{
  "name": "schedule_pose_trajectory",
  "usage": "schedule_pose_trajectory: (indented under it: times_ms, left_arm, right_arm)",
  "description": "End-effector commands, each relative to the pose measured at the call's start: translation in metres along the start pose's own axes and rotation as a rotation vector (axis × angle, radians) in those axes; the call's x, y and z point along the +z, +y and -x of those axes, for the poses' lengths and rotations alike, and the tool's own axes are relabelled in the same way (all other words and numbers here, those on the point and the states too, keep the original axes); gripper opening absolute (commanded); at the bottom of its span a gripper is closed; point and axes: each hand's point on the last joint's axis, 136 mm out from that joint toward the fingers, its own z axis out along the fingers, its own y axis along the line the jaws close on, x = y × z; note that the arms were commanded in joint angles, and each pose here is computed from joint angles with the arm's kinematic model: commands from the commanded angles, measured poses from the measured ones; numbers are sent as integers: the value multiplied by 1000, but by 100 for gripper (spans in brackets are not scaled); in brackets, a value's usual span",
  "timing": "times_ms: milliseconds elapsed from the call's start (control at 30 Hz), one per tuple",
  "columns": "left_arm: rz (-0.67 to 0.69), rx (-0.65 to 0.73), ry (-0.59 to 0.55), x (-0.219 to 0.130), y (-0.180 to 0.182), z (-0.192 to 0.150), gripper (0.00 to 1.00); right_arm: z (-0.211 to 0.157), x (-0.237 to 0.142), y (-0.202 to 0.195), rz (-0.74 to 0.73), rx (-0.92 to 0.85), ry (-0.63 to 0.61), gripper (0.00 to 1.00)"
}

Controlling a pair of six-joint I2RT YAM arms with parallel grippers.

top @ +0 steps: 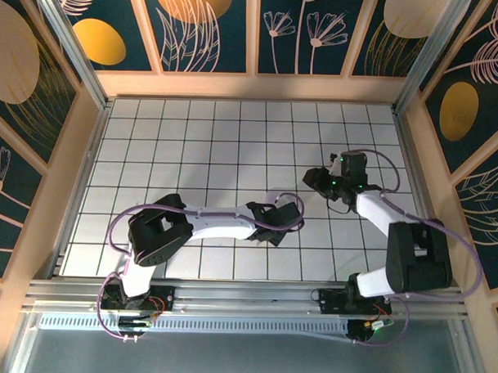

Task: Fold a paper plane with a square sheet of paper (fold left side to right side)
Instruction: Fold the wing for the fifth time at the center of the table.

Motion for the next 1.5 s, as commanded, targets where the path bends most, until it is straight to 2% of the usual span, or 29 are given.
schedule_pose_trajectory:
  times_ms: [0,333,667,967,1333,1467]
  left_arm:
    - [-147,-41,-2,-5,-11,12,1]
    - [-526,-267,5,-3,-29,27,1]
    - [-786,-484,-9,-7,-33,48,2]
    - [-906,-601,-10,0,-37,53,3]
    - [-966,-669,0,8,-41,52,2]
    - [-978,-703,22,13,-41,41,2]
  right_arm:
    - [2,-20,-14,-63,-63,-55,43]
    - [-18,-41,-10,-2,-99,-63,50]
    - [-46,-31,-9,113,-29,-10,49]
    - [-55,-22,-15,103,-16,25,45]
    - [-69,-10,-25,59,62,58,41]
    - [-76,-5,-24,51,76,78,40]
